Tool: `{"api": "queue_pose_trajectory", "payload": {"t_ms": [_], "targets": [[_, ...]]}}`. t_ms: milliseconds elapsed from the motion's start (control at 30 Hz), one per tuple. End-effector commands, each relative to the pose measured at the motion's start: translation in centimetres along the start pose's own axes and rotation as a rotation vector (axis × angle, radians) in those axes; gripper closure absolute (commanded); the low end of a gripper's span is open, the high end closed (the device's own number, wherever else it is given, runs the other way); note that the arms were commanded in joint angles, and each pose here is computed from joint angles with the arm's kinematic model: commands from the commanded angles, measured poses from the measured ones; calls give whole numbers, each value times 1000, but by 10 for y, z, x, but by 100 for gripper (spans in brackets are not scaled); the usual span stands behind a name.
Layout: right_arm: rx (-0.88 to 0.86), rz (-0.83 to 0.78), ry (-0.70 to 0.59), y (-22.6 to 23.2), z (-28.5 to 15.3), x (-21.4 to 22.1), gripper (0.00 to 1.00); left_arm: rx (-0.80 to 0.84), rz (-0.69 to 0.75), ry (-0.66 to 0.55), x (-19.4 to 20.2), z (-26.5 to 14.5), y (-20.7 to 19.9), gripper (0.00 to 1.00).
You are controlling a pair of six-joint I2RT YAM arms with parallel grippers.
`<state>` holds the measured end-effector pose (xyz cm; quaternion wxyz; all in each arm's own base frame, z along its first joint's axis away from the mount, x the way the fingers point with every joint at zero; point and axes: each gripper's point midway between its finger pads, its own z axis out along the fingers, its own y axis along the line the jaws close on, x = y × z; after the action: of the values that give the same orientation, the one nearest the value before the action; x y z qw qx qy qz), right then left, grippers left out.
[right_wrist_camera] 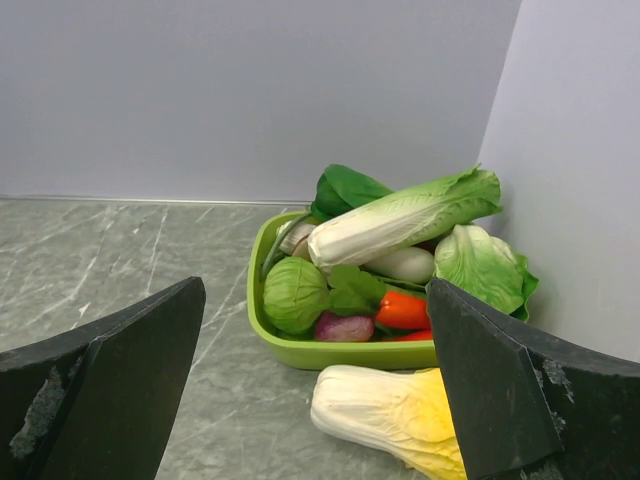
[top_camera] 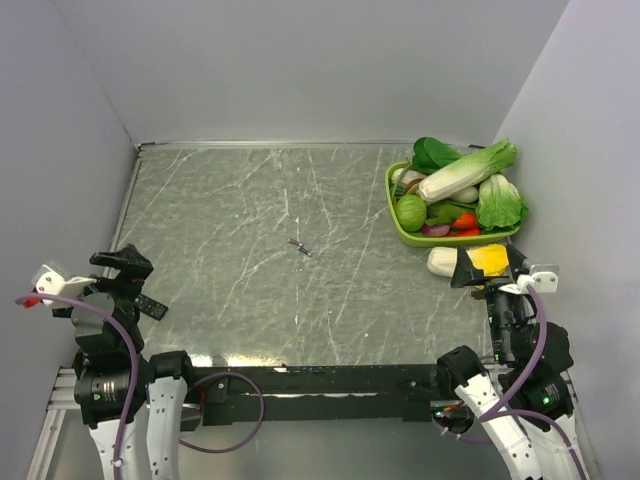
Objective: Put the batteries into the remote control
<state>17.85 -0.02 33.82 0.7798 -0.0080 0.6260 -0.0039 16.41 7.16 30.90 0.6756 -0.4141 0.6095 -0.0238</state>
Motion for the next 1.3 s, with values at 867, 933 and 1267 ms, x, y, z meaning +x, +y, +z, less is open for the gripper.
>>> {"api": "queue_pose_trajectory", "payload": {"t_ms": [867, 933, 1267], "targets": [[-100, 115, -42, 15, -18, 1, 0, -597, -111, 395, 136, 69, 71, 3], [-102, 112, -43, 14, -19, 1, 0, -664, -111, 414, 149, 71, 83, 3], [-77, 64, -30, 7, -22, 5, 0, -905, -158, 455, 184, 97, 153, 3]]}}
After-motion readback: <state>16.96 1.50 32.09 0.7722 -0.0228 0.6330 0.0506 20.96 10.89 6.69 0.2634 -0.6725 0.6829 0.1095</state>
